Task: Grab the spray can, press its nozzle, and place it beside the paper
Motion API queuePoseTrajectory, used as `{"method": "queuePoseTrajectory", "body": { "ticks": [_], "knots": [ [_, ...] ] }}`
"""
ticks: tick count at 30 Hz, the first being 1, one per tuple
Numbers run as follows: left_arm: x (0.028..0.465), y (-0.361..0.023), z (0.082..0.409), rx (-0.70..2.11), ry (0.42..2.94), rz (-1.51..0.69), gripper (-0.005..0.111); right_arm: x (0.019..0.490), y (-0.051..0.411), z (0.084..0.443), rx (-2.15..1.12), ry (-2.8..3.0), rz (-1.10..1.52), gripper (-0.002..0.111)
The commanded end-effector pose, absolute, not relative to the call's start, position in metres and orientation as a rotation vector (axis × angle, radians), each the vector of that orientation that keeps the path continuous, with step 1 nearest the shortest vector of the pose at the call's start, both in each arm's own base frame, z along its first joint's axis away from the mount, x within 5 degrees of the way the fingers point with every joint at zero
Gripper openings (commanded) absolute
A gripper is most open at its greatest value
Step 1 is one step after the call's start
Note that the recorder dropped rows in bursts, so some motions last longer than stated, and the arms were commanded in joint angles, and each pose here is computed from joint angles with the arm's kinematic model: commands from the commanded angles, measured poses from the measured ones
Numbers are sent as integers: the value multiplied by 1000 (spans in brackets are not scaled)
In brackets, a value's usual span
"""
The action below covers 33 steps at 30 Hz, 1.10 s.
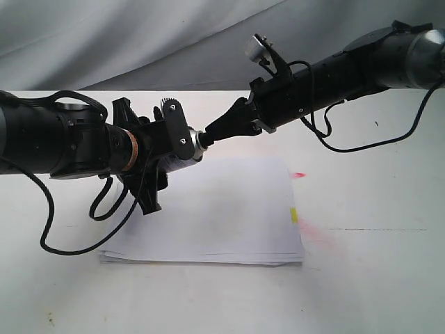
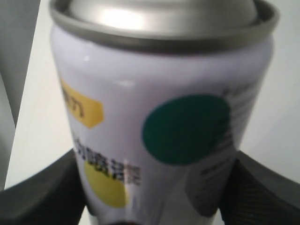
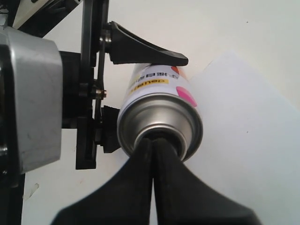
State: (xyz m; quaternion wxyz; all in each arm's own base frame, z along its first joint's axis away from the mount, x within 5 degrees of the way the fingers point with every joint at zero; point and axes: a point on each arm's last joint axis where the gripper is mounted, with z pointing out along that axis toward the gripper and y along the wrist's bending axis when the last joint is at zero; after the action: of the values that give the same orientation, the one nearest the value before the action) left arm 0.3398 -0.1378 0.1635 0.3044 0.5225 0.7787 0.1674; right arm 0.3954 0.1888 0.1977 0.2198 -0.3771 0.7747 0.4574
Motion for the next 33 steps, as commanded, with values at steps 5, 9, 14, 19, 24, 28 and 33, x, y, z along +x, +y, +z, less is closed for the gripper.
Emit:
{"method": "queuePoseTrajectory", "body": {
  "ticks": [5, 9, 14, 19, 24, 28, 33],
  "knots": [
    [342, -146, 173, 1376, 1990, 388, 0, 395, 193, 198, -1056, 2143, 1252, 0],
    [342, -146, 173, 1376, 1989, 386, 0, 395, 193, 197, -1055, 2143, 1249, 0],
    [342, -146, 173, 1376, 1989, 386, 0, 395, 193, 197, -1054, 2144, 1247, 0],
    [342, -146, 173, 1376, 1989, 386, 0, 396, 192, 197, -1041, 2148, 1233, 0],
    [342, -146, 173, 1376, 1989, 386, 0, 397, 192, 197, -1037, 2149, 1226, 0],
    [342, -146, 173, 1376, 1989, 386, 0, 397, 192, 197, -1035, 2149, 1224, 0],
    [342, -146, 173, 1376, 1989, 386, 0, 395, 179, 203, -1061, 2130, 1306, 0]
  ]
}}
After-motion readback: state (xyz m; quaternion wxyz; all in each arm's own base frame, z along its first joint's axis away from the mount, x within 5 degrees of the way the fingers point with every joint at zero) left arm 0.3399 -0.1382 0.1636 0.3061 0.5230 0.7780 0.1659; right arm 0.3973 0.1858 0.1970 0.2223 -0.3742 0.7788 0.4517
